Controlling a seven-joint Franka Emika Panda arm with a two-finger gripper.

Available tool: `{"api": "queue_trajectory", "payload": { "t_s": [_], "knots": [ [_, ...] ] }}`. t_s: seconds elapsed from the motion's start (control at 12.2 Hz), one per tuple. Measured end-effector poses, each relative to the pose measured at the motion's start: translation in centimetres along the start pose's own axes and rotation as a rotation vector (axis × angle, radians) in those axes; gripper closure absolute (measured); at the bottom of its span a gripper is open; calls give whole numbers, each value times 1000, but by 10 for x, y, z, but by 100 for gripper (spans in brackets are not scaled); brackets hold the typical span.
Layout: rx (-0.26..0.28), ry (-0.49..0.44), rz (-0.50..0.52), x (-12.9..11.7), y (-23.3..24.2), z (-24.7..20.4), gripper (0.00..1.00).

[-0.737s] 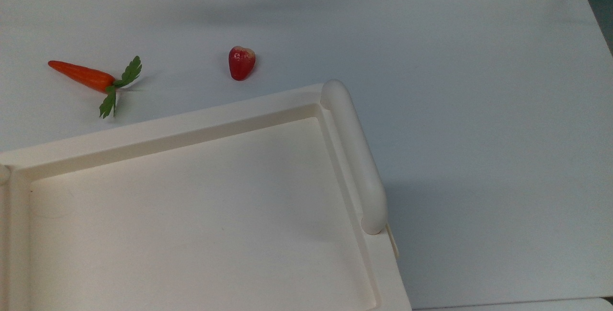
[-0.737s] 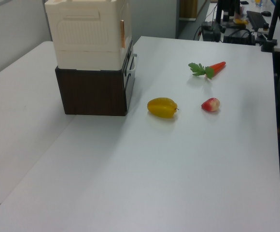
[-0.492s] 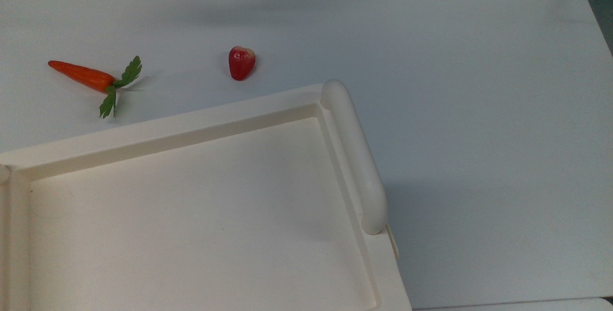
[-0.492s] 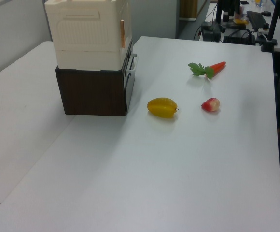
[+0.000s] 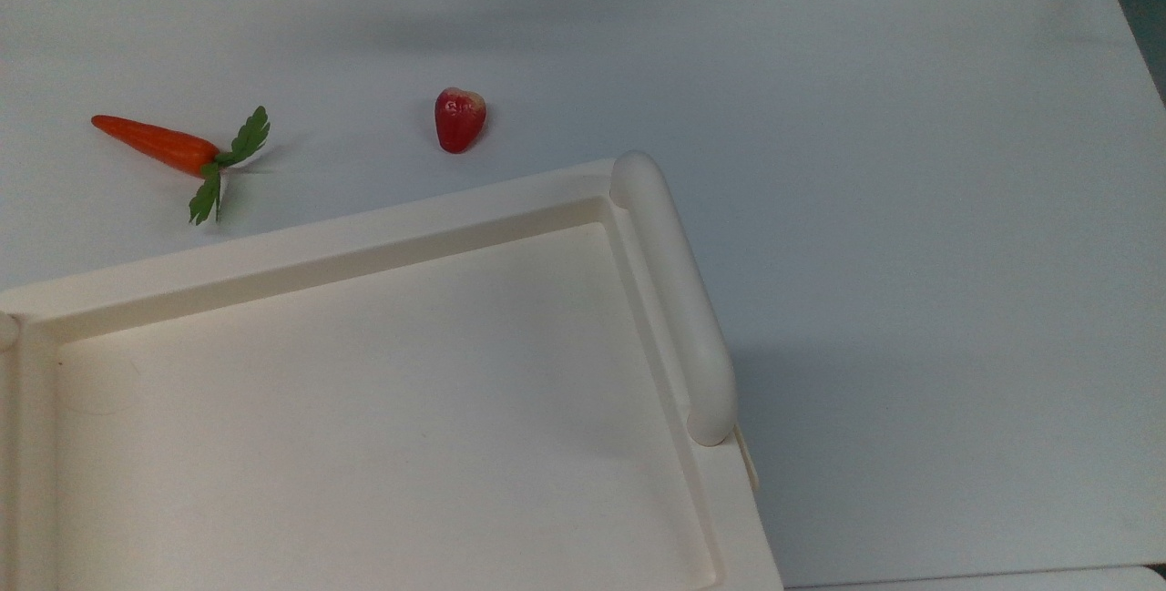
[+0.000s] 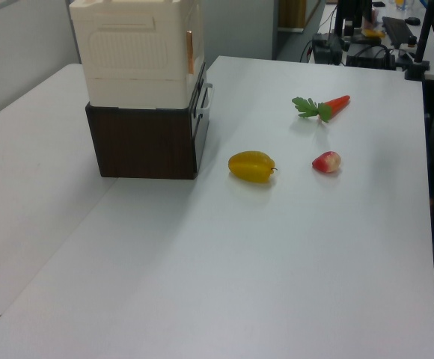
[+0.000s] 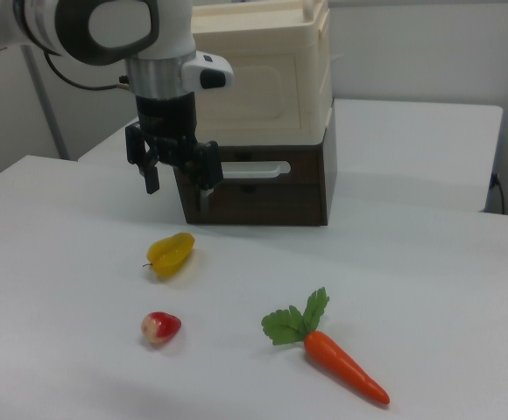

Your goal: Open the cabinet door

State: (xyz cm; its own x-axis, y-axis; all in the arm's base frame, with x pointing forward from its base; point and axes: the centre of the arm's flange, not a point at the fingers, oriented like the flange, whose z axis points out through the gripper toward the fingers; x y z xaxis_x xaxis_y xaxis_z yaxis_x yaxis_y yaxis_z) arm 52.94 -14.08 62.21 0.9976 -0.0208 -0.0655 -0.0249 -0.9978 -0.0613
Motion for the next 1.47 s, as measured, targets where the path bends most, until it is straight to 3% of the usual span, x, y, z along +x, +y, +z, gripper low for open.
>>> {"api": "queue_trajectory", "payload": {
  "t_s": [0.41,0.98,1.15,1.47],
  "knots": [
    [7,19,-27,29,-17,21,0],
    [6,82,-189,50,-60,21,0],
    [-1,144,-205,59,-76,17,0],
    [29,372,-158,98,-132,17,0]
  ]
}}
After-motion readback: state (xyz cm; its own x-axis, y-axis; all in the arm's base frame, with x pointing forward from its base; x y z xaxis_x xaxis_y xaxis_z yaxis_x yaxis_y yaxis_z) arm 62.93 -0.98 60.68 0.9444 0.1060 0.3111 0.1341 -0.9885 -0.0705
